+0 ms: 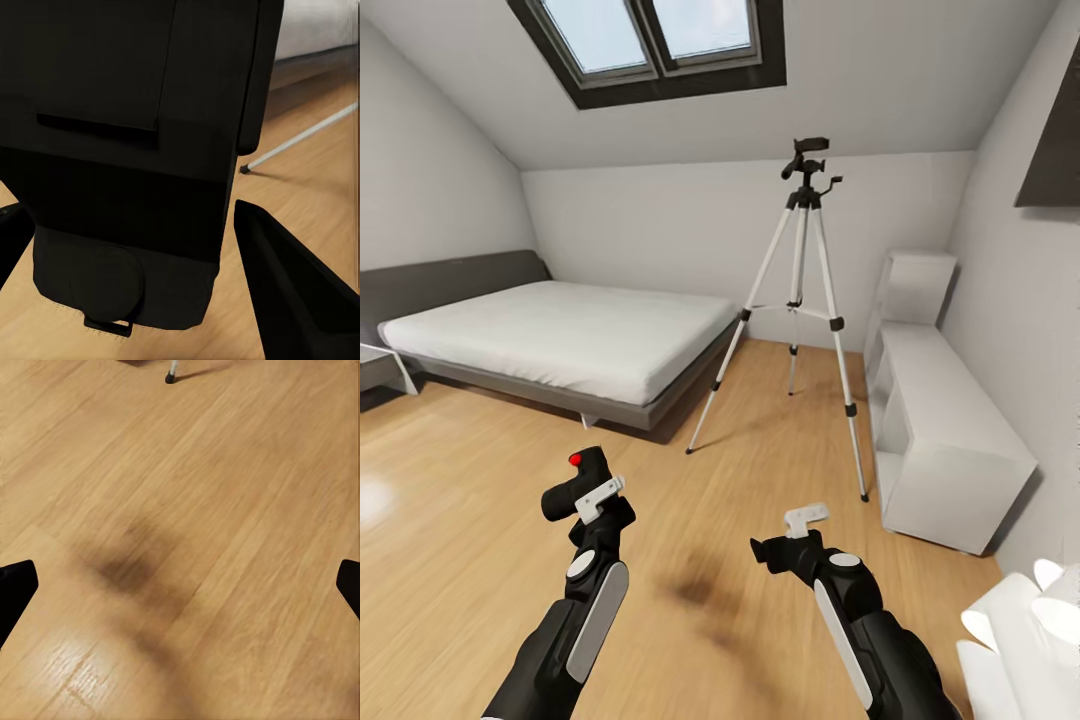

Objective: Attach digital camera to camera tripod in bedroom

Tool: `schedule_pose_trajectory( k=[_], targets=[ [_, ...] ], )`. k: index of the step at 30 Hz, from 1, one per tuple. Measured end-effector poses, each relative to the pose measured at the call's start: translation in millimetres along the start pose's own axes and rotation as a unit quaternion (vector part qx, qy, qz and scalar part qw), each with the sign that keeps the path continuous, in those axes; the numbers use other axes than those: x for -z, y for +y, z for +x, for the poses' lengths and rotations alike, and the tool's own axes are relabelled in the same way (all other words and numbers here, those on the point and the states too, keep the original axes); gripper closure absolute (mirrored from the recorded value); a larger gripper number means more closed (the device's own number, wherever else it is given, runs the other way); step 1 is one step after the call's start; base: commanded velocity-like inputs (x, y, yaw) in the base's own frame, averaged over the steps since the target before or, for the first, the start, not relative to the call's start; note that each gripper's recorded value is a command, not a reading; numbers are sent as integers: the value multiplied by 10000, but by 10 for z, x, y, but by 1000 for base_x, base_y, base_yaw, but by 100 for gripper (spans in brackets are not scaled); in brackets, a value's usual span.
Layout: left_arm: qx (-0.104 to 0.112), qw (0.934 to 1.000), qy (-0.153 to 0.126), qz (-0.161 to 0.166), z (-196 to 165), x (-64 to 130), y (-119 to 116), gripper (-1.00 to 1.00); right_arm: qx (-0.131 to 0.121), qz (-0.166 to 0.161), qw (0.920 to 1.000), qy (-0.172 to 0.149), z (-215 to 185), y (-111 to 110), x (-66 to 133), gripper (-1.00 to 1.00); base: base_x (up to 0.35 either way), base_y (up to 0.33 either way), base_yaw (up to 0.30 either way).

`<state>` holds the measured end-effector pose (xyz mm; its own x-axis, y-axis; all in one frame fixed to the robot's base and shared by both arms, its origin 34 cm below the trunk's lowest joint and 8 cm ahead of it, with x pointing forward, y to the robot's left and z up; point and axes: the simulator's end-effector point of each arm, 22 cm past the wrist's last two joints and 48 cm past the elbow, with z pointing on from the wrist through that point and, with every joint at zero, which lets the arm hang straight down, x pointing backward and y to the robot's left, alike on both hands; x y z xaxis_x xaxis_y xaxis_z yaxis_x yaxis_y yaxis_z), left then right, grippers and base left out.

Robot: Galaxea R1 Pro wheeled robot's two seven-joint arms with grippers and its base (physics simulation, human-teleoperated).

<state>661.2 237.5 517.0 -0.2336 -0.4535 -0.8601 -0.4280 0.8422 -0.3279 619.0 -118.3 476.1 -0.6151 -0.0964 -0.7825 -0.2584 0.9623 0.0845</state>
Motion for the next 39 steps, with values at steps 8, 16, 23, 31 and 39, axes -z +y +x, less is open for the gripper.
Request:
schedule_pose_trajectory(
  k=[8,16,23,31,39],
  targets=[
    [47,9999,-134,78,-165,84,-67,100,51,39,9999,-154,-147,9,107,-100,0,0,0],
    [96,9995,-270,152,-331,173,-127,100,91,51,9995,-312,-293,26,220,-100,0,0,0],
    [107,9993,-299,172,-475,212,-193,100,103,52,9993,-349,-435,30,295,-100,0,0,0],
    [102,9993,-296,179,-639,241,-278,100,99,41,9993,-348,-605,36,369,-100,0,0,0],
    [101,9994,-295,181,-802,271,-357,100,90,32,9994,-347,-772,43,445,-100,0,0,0]
  ],
)
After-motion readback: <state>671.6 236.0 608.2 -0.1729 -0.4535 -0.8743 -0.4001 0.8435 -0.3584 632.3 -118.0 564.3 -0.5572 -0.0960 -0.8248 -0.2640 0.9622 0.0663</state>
